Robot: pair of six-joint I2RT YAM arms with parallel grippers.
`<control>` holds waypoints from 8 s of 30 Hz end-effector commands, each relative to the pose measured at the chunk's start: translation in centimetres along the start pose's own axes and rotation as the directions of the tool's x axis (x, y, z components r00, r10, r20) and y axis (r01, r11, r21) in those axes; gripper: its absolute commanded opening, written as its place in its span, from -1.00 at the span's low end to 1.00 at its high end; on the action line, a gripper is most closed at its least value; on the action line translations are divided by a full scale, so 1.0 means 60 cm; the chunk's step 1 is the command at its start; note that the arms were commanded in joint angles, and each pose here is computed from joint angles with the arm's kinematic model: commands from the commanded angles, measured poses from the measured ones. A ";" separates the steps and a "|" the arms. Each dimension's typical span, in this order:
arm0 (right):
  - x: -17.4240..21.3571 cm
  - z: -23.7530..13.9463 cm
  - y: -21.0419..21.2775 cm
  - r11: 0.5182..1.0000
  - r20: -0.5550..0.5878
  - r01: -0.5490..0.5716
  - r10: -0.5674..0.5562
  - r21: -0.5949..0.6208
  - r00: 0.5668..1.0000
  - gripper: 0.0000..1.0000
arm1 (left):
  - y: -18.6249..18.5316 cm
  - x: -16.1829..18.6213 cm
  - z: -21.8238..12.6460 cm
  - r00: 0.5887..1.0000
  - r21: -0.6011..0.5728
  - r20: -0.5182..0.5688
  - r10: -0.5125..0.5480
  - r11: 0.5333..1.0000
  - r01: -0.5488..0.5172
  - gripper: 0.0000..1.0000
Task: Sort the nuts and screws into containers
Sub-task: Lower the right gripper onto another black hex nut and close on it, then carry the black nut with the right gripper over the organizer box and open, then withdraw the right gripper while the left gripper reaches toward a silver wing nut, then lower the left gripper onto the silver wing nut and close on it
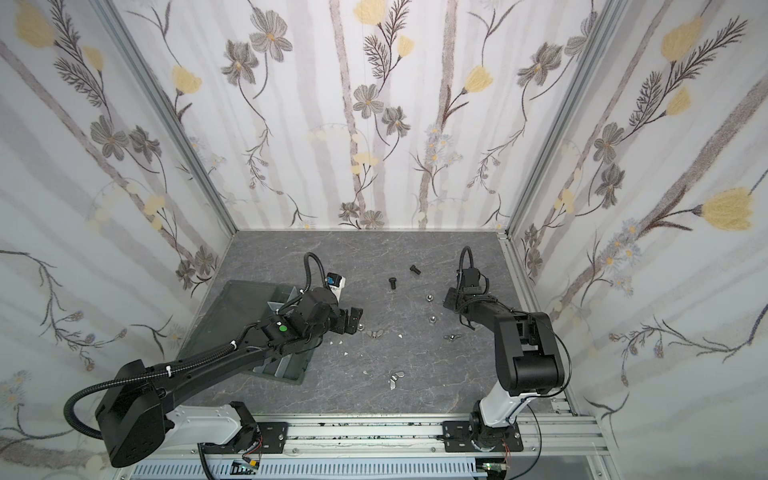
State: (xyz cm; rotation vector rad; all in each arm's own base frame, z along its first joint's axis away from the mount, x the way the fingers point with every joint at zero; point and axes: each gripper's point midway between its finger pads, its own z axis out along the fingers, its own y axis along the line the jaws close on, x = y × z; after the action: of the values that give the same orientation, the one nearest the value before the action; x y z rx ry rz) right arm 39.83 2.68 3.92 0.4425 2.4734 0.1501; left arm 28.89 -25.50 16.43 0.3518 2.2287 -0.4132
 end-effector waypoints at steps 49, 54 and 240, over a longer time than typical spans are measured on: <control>0.005 0.039 0.005 1.000 -0.055 0.022 -0.021 0.016 0.998 -0.32 | 0.008 -0.006 -0.004 0.999 -0.010 0.050 -0.008 1.000 0.009 1.00; 0.013 0.043 0.009 0.998 -0.068 0.054 -0.051 0.037 0.996 -0.44 | 0.008 -0.007 -0.007 0.998 -0.011 0.054 -0.009 1.000 0.010 1.00; -0.042 -0.161 0.130 0.854 0.159 -0.039 0.141 -0.518 0.977 -0.21 | -0.252 0.306 0.069 0.777 0.405 -0.385 0.498 0.848 -0.342 0.06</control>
State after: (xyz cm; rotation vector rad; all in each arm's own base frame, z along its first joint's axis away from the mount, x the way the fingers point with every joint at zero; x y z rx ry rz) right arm 37.83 8.79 14.13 0.3399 2.1387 0.7310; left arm 14.34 -38.56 2.32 1.2339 2.4513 -0.4708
